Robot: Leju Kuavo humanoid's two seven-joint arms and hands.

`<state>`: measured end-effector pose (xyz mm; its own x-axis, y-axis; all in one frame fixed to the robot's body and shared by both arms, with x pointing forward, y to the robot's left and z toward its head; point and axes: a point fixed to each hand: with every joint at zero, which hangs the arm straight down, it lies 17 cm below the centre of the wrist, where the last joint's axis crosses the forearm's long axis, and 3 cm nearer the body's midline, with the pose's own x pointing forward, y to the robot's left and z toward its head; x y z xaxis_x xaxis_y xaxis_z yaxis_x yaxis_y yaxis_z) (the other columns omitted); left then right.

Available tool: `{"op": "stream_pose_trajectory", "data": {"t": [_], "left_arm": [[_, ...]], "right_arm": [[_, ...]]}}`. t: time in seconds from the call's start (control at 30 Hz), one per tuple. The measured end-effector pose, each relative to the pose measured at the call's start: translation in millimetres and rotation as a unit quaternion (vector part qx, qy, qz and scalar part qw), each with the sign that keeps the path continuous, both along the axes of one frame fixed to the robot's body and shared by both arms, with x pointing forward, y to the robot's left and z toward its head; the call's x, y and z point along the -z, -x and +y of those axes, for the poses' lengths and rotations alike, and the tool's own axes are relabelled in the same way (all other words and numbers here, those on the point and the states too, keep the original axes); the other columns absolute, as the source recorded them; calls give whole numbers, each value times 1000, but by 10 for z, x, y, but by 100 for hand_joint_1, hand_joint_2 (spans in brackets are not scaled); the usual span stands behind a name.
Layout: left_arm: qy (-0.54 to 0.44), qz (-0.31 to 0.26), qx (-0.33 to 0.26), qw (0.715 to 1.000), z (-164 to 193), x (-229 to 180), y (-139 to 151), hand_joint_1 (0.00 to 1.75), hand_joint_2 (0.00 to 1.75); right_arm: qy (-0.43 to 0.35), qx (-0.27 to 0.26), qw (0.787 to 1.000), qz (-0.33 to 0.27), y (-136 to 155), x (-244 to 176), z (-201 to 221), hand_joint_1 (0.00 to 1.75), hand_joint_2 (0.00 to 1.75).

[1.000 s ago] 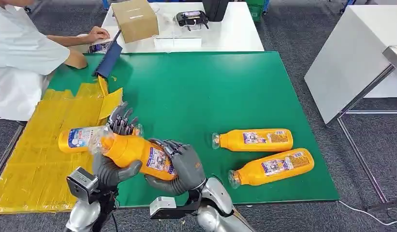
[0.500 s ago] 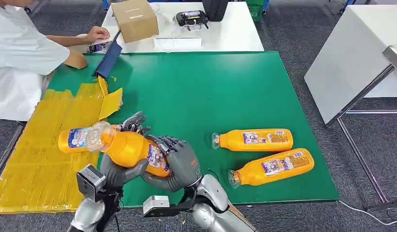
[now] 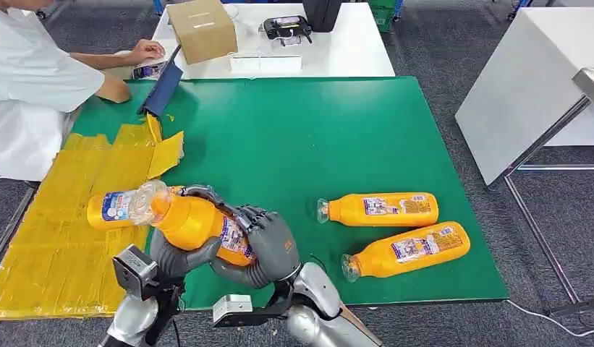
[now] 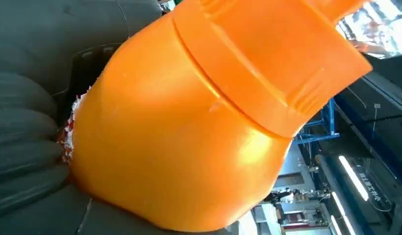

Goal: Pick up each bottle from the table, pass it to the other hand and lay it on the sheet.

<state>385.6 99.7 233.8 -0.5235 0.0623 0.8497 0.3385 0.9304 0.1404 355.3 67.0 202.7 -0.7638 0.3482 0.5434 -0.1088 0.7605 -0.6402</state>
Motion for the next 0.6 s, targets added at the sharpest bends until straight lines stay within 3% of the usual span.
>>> {"op": "stream_pose_trajectory", "data": {"t": [0.13,0.17,0.2,0.23,0.4,0.5,0.53,0.6], "left_arm": [[15,-3,-10,1000,54,-31,-13,175,175],[22,-3,-14,1000,82,-45,-20,175,175],[27,-4,-18,999,106,-55,-26,175,175],[32,-5,-22,999,131,-68,-31,175,175],[35,-27,-66,997,302,-160,-72,175,175],[-7,-90,-185,979,687,-365,-161,175,175],[-26,-115,-229,966,854,-460,-201,175,175],[-46,-140,-267,952,1029,-584,-256,175,175]], "right_arm": [[-4,3,1000,-1,-4,-13,-13,175,175],[-5,4,1000,0,-7,-12,-17,145,175],[-6,4,1000,1,-9,-13,-20,7,175],[-8,5,1000,1,-10,-15,-22,0,175],[-24,9,1000,3,-2,-24,-72,0,175],[-82,24,996,12,55,-160,-300,0,175],[-110,34,993,13,62,-266,-433,0,0],[-148,49,988,6,50,-455,-636,0,0]]}}
